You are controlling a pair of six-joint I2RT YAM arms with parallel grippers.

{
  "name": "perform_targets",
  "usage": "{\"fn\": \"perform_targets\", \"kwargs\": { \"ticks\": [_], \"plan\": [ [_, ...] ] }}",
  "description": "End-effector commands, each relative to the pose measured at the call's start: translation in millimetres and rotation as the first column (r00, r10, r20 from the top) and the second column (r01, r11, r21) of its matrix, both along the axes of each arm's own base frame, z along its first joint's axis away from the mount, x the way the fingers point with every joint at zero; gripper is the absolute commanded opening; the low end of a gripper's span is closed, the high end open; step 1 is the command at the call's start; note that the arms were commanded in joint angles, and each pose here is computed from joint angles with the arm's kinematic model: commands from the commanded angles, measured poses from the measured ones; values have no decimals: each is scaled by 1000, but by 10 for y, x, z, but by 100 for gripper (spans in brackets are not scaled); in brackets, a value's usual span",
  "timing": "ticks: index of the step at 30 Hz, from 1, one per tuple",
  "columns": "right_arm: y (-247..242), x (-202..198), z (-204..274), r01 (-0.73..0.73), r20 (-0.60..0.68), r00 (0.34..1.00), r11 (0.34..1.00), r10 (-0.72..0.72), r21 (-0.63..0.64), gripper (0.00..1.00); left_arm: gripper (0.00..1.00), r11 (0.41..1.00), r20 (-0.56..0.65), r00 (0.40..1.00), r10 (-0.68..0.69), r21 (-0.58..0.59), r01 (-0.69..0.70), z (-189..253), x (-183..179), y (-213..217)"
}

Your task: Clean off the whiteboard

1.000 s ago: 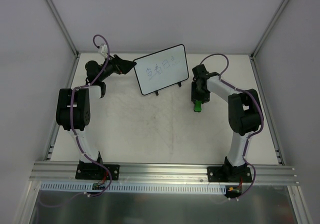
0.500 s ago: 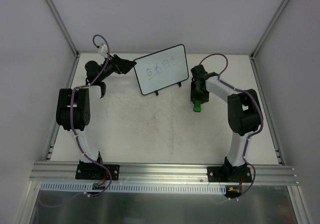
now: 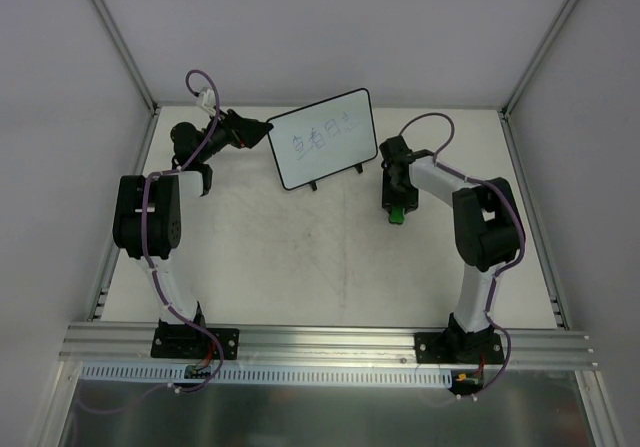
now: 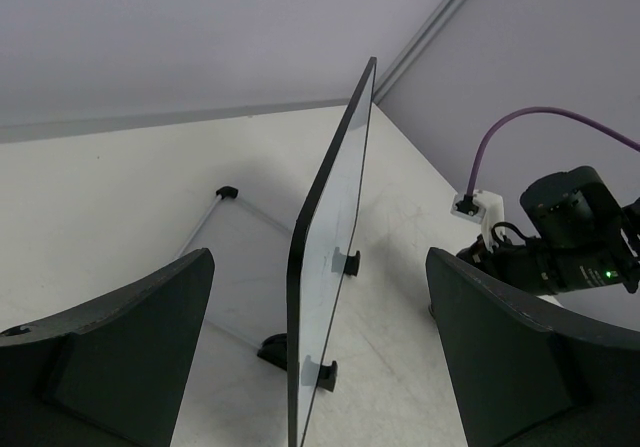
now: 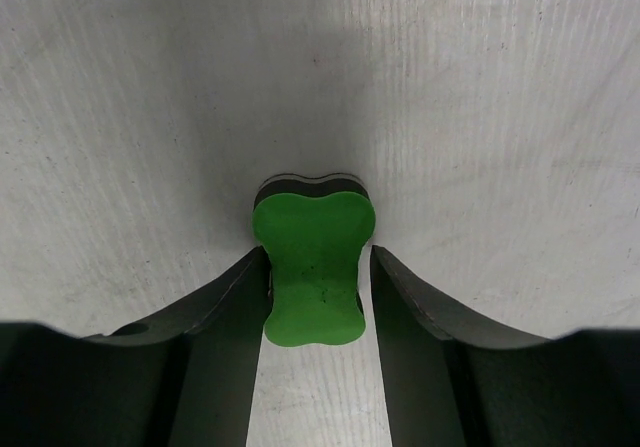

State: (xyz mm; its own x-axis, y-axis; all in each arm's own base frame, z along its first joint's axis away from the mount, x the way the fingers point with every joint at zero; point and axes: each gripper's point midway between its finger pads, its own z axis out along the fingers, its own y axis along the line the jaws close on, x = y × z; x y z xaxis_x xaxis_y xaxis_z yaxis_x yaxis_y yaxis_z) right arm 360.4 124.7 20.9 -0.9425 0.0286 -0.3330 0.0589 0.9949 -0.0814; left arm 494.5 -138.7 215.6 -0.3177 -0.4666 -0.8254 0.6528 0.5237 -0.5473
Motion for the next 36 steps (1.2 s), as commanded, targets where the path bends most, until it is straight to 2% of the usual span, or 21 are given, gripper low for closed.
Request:
{"fn": "perform_targets", "kwargs": {
  "ticks": [1,2,6,8,15,20,24,30,33,36],
  "plan": [
    [-7,30,67,27,40,999,1000,-27,-9,46,88,1000,105,994,-24,9,24,187,-43,5],
    [-5,41,68,30,44,999,1000,-30,-5,41,89,1000,106,994,-26,9,25,192,-43,4],
    [-3,49,72,31,50,998,999,-31,-6,36,89,1000,107,994,-31,8,30,202,-47,-2],
    [5,69,97,31,58,998,1000,-31,-3,22,89,999,107,994,-34,9,33,200,-47,-5],
    [17,96,185,19,82,996,1000,-18,-7,22,88,999,94,995,-41,12,40,141,-78,-12],
    [36,121,243,4,92,996,1000,-5,4,23,80,998,81,995,-55,14,54,73,-98,-37],
    [73,136,311,-14,105,994,1000,12,20,23,67,998,62,997,-53,19,52,-26,-62,-41],
    [132,195,491,-36,147,989,998,29,48,22,64,998,50,997,-58,26,57,-101,-34,-73],
    [166,231,598,-52,172,984,997,42,54,21,58,998,40,998,-58,31,57,-130,6,-97],
    [193,261,702,-64,202,978,997,52,53,20,43,998,42,997,-59,37,57,-121,44,-96]
  ]
}}
